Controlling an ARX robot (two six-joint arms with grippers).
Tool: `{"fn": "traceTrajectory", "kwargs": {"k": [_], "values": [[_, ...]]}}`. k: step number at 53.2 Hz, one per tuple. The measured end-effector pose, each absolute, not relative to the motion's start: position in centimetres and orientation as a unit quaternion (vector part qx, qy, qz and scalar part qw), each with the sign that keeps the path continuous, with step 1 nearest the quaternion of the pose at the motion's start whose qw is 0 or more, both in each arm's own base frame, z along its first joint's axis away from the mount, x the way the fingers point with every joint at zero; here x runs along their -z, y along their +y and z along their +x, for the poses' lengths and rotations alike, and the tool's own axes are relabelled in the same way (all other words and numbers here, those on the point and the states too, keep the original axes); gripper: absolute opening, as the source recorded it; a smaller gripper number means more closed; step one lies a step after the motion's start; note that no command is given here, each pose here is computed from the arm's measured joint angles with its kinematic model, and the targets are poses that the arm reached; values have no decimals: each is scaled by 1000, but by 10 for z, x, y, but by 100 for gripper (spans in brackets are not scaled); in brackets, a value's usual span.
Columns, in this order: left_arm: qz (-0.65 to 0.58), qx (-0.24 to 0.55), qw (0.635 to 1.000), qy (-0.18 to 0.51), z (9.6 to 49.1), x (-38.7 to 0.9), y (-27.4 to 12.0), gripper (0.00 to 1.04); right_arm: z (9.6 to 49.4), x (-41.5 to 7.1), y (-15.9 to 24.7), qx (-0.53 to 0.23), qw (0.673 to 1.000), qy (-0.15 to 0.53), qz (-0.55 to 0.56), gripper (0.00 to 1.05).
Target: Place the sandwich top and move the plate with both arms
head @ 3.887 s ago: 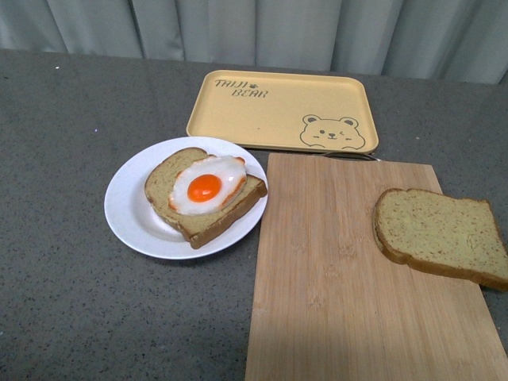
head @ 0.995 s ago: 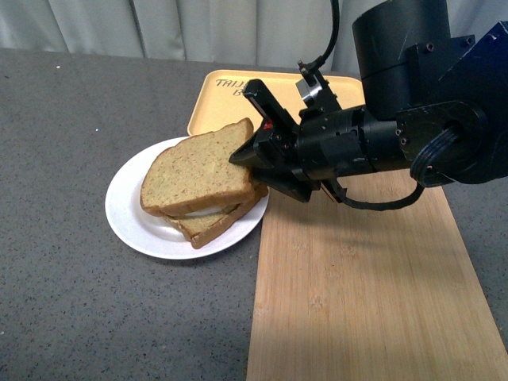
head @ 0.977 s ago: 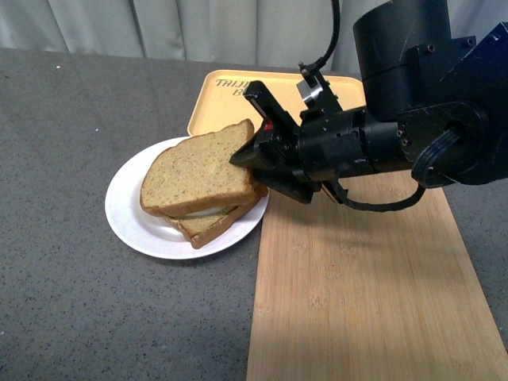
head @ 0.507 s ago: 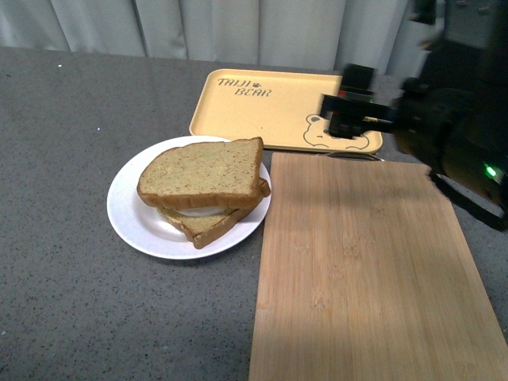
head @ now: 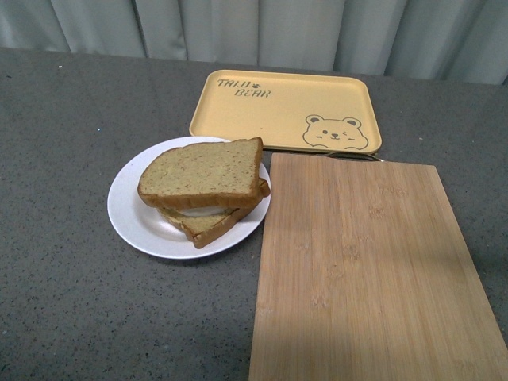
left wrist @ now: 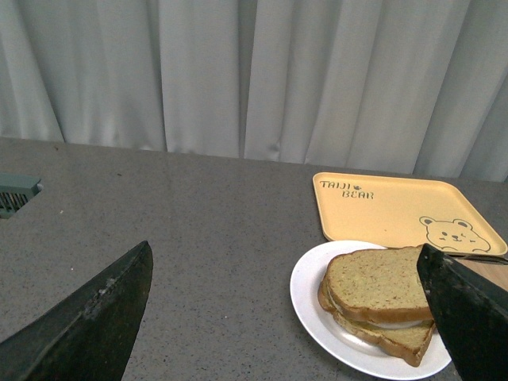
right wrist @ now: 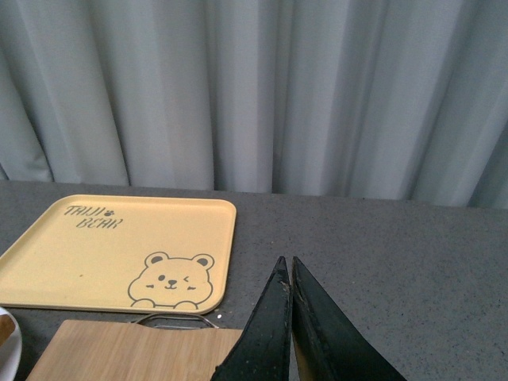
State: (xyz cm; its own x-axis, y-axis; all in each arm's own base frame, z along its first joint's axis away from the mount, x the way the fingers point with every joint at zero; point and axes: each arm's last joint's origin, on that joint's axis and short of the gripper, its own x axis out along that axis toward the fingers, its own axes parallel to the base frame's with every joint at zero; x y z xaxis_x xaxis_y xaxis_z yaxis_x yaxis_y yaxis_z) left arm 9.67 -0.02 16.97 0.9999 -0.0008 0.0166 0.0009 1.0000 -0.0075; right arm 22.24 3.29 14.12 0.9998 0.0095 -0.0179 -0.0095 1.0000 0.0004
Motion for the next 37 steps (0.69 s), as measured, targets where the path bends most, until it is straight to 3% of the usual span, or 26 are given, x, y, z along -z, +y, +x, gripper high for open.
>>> {"fn": "traceTrajectory", "kwargs": {"k": [37], "values": [[-4, 1, 1000, -8, 97, -170, 0, 98, 155, -161, 0, 1, 1000, 10, 2, 1]]}}
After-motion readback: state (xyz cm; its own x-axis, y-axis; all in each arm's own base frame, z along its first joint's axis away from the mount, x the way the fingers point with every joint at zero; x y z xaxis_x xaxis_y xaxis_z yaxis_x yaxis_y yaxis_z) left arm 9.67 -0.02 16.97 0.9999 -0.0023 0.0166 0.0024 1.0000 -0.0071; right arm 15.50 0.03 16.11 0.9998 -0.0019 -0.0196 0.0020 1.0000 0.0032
